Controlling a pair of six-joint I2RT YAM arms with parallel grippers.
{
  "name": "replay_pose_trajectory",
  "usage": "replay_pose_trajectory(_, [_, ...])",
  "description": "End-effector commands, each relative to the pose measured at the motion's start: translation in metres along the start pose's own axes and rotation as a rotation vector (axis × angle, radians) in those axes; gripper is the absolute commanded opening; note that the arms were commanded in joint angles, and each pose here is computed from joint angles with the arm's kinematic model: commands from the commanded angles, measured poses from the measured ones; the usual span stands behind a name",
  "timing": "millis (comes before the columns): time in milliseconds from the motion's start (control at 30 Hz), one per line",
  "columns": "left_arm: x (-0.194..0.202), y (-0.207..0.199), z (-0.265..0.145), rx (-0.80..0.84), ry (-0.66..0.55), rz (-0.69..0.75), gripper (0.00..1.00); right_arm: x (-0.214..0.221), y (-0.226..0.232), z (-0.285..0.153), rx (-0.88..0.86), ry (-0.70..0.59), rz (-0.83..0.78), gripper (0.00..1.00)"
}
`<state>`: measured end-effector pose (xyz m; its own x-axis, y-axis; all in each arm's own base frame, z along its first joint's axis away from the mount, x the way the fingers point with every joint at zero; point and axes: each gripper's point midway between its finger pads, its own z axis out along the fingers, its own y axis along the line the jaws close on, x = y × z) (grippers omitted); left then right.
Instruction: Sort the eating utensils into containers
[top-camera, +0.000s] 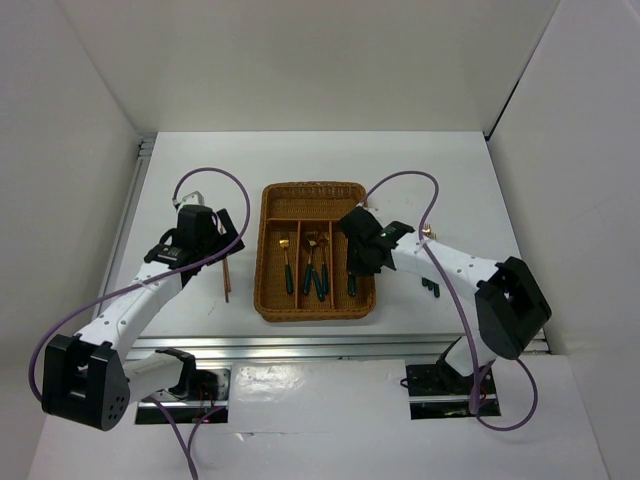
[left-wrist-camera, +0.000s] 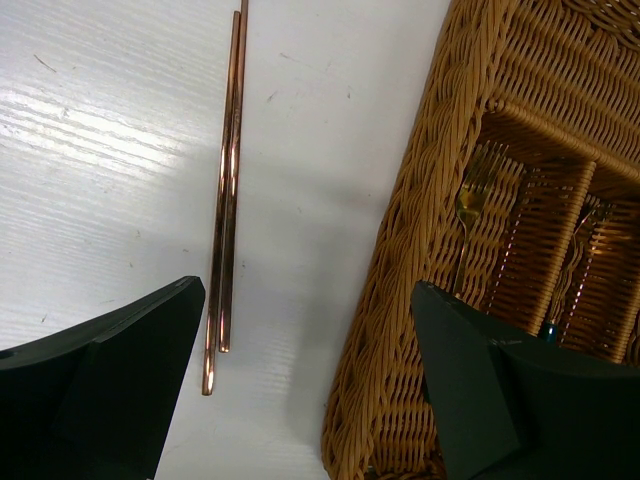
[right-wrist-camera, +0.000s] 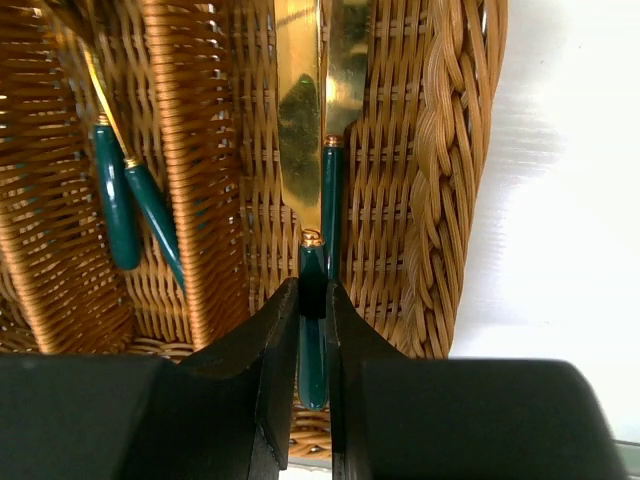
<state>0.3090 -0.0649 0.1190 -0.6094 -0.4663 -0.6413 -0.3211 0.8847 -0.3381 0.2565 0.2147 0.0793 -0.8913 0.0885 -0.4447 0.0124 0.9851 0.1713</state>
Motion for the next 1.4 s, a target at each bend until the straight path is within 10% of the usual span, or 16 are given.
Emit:
replay_pose_trajectory(0, [-0.009, -0.001, -0.001, 0.005, -0.034, -0.002, 1.0, -0.006, 0.011, 0.004, -0.03, -0.025, 0.023, 0.11])
replay_pose_trajectory(533, [-0.005, 0.001, 0.003, -0.006, -0.019, 0.001, 1.0, -0.025, 0.016, 0.006, -0.007, -0.083, -0.001, 0.49])
replay_pose_trajectory(900, [-0.001, 0.002, 0.004, -0.004, -0.007, 0.012, 1.0, -0.092, -0.073, -0.031, 0.16, -0.283, 0.118, 1.0])
replay_pose_trajectory(1167, [0.003, 0.0, 0.008, 0.006, 0.012, 0.013, 1.0, -0.074, -0.15, -0.01, 0.211, -0.208, 0.276, 1.0])
replay_pose_trajectory(1367, [0.003, 0.0, 0.008, 0.006, 0.012, 0.023, 1.0, -0.054, -0.171, 0.014, 0.207, -0.124, 0.325, 0.82])
